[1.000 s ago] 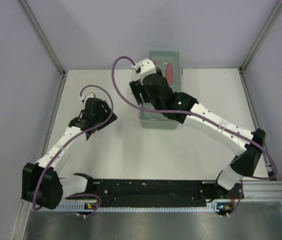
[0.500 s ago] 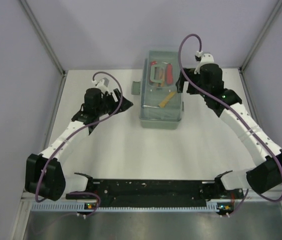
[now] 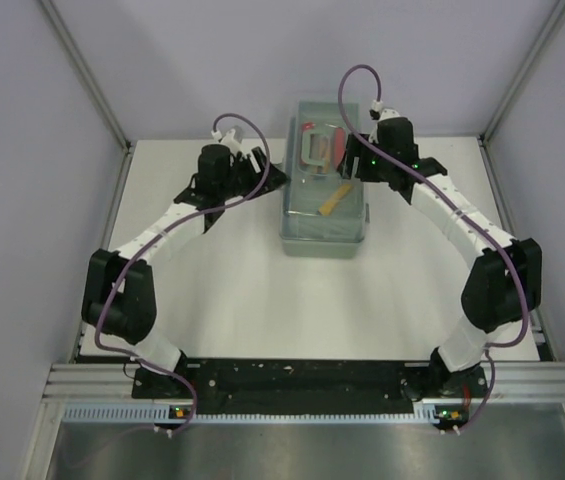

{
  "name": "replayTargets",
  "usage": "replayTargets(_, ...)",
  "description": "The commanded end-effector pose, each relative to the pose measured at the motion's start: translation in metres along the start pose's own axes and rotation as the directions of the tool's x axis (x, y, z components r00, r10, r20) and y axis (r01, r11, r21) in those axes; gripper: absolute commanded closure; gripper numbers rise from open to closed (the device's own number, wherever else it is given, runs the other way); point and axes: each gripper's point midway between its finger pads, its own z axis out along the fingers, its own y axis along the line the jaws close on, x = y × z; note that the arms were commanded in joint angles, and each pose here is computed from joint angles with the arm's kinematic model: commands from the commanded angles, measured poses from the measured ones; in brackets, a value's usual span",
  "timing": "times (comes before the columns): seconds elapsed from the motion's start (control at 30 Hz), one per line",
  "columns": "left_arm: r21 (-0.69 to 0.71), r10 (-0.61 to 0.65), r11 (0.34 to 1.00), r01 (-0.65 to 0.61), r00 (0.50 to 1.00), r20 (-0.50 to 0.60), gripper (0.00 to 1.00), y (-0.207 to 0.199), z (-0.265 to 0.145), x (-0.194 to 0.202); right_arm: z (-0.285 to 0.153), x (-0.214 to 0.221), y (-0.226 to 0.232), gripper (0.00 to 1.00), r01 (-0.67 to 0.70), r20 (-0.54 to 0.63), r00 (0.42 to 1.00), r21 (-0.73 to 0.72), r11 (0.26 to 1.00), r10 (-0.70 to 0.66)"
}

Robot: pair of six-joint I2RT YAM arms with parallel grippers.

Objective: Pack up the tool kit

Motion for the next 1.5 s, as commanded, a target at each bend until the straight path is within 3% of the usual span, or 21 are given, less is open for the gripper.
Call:
replayTargets(0.0,0.042,0.024,0.999,-0.023,0.999,-0.034,0.33,-0.020,0.009,-0.001,0.005,-0.019,0.005,0.30,-0.032,0.044,0.998,-0.027,0.999,0.033)
replayTargets(0.5,0.055,0.021,0.998,-0.009,0.978,-0.209,0.52,-0.020,-0.010,0.082,-0.030,0.056,0.017,0.37,-0.042,-0.095,0.995,-0.136,0.990,0.029)
replayTargets(0.77,0.050,0.001,0.999,0.013,0.966,-0.259,0.56,-0.017,-0.033,0.114,-0.056,0.093,0.030,0.37,-0.060,-0.130,0.991,-0.164,0.985,0.038)
replayTargets(0.93,0.067,0.007,0.998,0.014,0.956,-0.294,0.56,-0.025,-0.054,0.132,-0.074,0.089,0.033,0.37,-0.065,-0.095,0.994,-0.164,0.984,0.050)
replayTargets(1.03,0.040,0.031,0.999,-0.022,0.970,-0.241,0.52,-0.029,-0.063,0.114,-0.079,0.070,0.030,0.36,-0.045,-0.046,0.998,-0.133,0.990,0.040)
replayTargets(1.17,-0.111,-0.006,0.994,-0.007,0.993,-0.117,0.44,-0.007,-0.068,0.073,-0.078,0.051,0.031,0.36,-0.016,-0.016,1.000,-0.112,0.994,0.014)
replayTargets(1.47,-0.244,-0.259,0.929,0.278,0.960,0.107,0.41,0.095,-0.071,0.008,-0.081,0.033,0.023,0.34,0.051,0.062,0.997,-0.075,0.996,-0.046)
